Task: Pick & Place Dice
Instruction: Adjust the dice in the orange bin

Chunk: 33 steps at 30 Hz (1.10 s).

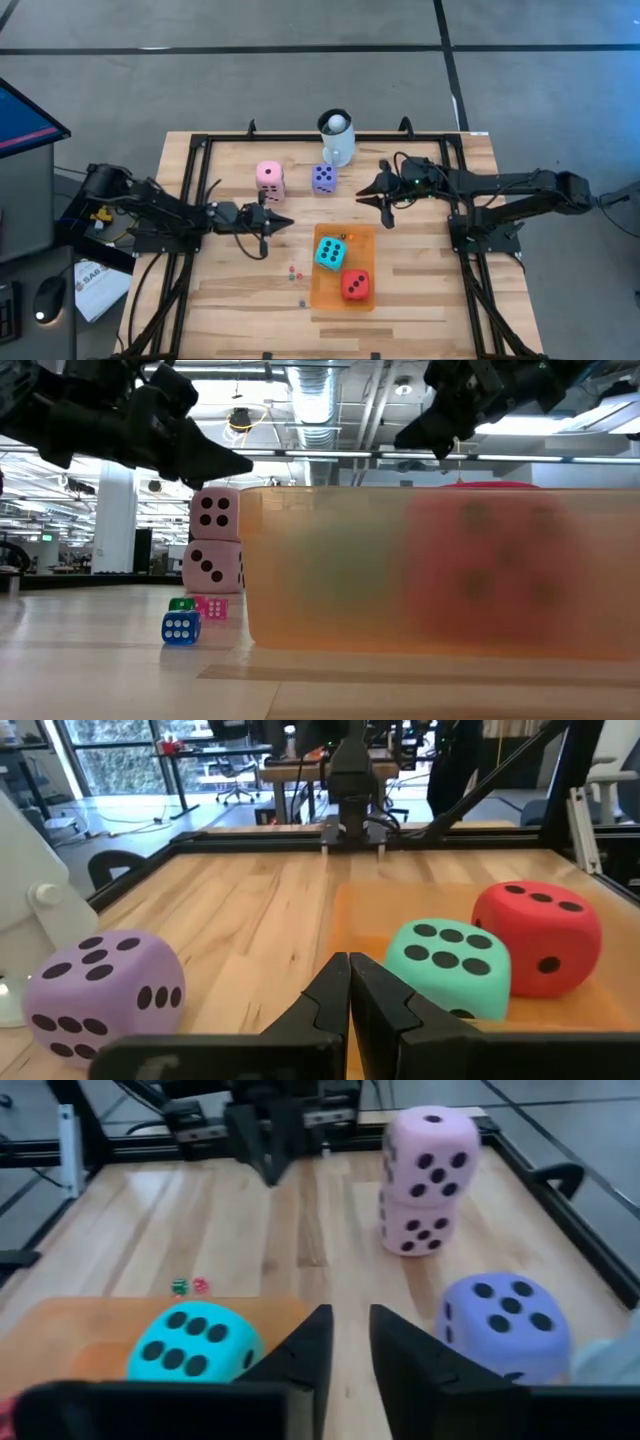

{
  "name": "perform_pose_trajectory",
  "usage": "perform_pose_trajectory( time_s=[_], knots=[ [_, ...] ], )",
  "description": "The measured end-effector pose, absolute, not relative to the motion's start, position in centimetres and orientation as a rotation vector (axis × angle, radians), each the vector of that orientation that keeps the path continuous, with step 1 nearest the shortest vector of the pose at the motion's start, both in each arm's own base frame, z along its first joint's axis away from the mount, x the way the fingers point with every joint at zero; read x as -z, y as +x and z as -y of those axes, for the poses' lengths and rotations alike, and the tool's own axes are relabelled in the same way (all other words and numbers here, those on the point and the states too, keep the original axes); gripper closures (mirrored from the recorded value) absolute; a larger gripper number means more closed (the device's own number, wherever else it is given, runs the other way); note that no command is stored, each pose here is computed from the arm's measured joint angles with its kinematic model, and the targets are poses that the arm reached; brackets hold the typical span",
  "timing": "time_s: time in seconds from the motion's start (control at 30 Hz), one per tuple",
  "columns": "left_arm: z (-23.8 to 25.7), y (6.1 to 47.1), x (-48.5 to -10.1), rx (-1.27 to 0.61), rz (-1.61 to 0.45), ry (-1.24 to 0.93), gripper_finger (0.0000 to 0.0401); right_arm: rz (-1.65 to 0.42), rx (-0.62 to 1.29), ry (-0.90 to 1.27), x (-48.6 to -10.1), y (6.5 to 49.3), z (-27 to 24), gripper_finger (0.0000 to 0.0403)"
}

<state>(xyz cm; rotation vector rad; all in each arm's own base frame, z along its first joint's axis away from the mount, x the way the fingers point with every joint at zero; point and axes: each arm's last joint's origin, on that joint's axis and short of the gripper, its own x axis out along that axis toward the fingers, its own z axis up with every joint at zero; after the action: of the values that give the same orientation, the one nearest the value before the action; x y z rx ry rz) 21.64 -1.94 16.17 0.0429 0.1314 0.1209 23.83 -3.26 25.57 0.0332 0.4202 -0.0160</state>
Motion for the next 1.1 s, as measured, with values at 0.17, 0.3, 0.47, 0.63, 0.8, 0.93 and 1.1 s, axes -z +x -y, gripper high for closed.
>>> perform_pose_trajectory(
  time_s=[0.17,0.3,0.47,0.63,0.8,0.93,1.1],
  knots=[
    [2.0,21.9,-16.0,-0.12,-0.139,0.046,0.0401,-0.418,-0.027,0.036,-25.6,24.0,2.0,0.0385],
    [2.0,21.9,-16.0,-0.119,-0.141,0.046,0.0401,-0.414,0.001,0.056,-25.6,24.2,1.2,0.0396],
    [2.0,21.9,-16.0,-0.117,-0.142,0.046,0.0401,-0.457,0.04,0.104,-24.3,25.2,0.4,0.04],
    [2.0,21.9,-16.0,-0.117,-0.142,0.046,0.0401,-0.57,0.053,0.164,-22.4,27.1,0.1,0.0401],
    [2.0,21.9,-15.9,-0.117,-0.152,0.047,0.0401,-0.705,0.063,0.169,-21.4,29.3,0.0,0.0402],
    [2.0,21.9,-15.8,-0.118,-0.159,0.047,0.0401,-0.784,0.057,0.167,-21.0,30.8,-0.5,0.0402],
    [2.0,21.9,-15.8,-0.121,-0.159,0.047,0.0401,-0.834,0.044,0.173,-20.7,32.4,-1.4,0.0402]
  ],
)
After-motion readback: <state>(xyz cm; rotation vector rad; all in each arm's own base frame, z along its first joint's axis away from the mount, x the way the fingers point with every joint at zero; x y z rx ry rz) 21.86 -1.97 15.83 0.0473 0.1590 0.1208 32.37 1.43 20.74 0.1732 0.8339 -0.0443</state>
